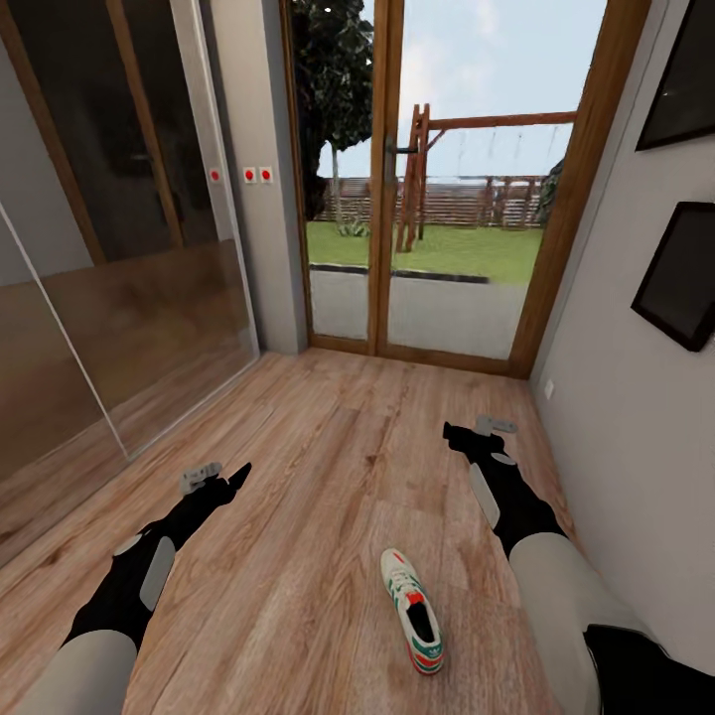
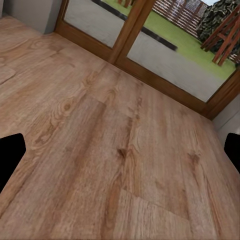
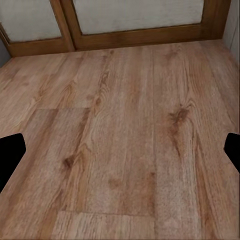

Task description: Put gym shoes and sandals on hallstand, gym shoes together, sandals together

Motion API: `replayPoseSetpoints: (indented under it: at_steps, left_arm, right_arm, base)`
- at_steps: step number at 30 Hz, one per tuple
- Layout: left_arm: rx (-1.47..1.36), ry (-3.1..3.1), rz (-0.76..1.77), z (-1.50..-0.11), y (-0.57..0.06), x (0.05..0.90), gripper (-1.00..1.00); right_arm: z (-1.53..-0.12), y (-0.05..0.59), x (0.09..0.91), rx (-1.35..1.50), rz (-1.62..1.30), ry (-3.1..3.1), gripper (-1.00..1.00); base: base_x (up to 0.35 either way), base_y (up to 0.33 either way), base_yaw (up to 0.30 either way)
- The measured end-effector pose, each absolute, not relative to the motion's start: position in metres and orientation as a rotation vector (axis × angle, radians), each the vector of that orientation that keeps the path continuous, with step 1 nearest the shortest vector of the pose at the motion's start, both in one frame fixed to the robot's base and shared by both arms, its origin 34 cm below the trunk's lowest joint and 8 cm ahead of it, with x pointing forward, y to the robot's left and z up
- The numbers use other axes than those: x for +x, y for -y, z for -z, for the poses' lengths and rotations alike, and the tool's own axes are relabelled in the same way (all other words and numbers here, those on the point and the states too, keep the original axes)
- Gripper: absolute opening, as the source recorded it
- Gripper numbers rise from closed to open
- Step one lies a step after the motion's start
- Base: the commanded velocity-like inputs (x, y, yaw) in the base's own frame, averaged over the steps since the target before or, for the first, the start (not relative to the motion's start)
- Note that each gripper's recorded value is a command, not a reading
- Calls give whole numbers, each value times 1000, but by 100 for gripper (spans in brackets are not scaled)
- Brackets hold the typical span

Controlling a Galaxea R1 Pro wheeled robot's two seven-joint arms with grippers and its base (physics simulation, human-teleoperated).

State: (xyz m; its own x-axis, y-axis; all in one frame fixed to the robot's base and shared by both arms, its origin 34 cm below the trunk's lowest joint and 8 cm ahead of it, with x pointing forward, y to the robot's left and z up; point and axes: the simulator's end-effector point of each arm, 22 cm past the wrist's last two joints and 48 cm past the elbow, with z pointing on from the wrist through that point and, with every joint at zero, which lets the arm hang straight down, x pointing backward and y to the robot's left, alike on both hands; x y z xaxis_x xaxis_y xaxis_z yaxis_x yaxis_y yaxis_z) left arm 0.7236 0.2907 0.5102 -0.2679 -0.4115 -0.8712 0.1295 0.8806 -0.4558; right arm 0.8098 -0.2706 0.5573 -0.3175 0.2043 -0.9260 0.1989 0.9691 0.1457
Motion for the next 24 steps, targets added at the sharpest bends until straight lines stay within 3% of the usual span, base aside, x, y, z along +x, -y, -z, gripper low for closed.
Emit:
replayPoseSetpoints:
  at_steps: [24]
  left_arm:
    - [-191,-1779,506,-510,-292,724,100]
  right_arm:
    - [-557,267,810,284,-12,-1906,100]
  base:
    - [0,-28,0]
